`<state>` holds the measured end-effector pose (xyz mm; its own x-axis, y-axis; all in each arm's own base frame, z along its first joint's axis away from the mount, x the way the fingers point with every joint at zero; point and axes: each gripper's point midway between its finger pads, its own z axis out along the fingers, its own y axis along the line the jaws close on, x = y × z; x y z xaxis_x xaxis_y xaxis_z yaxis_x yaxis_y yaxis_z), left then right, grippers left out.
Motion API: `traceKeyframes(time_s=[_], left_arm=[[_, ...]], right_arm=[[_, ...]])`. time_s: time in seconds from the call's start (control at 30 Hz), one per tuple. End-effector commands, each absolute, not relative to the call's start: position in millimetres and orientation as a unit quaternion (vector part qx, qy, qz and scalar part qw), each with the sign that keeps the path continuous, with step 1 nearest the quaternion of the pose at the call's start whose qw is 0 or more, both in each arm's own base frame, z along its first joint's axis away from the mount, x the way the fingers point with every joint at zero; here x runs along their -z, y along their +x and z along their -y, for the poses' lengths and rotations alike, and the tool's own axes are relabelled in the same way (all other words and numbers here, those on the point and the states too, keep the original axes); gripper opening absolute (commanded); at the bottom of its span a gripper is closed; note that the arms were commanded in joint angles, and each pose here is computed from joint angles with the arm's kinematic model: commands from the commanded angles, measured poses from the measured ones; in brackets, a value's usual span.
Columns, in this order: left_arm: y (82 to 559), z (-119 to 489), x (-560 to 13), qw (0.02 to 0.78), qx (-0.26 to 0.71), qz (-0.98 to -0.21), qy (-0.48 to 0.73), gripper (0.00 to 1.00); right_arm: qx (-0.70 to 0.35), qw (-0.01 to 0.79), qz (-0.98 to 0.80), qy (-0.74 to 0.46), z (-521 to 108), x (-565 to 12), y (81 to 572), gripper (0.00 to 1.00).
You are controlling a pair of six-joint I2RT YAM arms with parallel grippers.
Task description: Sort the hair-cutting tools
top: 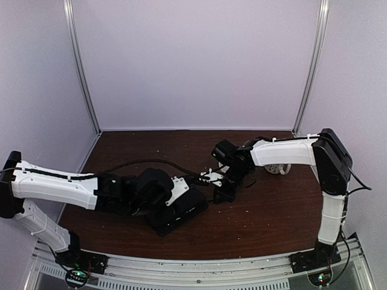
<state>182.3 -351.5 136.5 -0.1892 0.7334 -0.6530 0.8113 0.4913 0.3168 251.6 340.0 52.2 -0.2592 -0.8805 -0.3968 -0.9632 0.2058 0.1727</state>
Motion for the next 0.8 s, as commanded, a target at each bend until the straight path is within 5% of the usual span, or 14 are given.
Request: traceKeyframes(time_s=[0.0, 0.77], left_arm=[[193, 306, -113, 0.352, 0.067, -0.83, 0.427, 0.47], [186, 299, -11, 0.158, 0.144, -0.9, 0.379, 0.34]], right_arm=[[-0.131, 0.135, -0.797, -0.574, -339, -52, 289, 0.0], [-0.143, 0.115, -0.768, -0.613, -354, -33, 224, 0.0]])
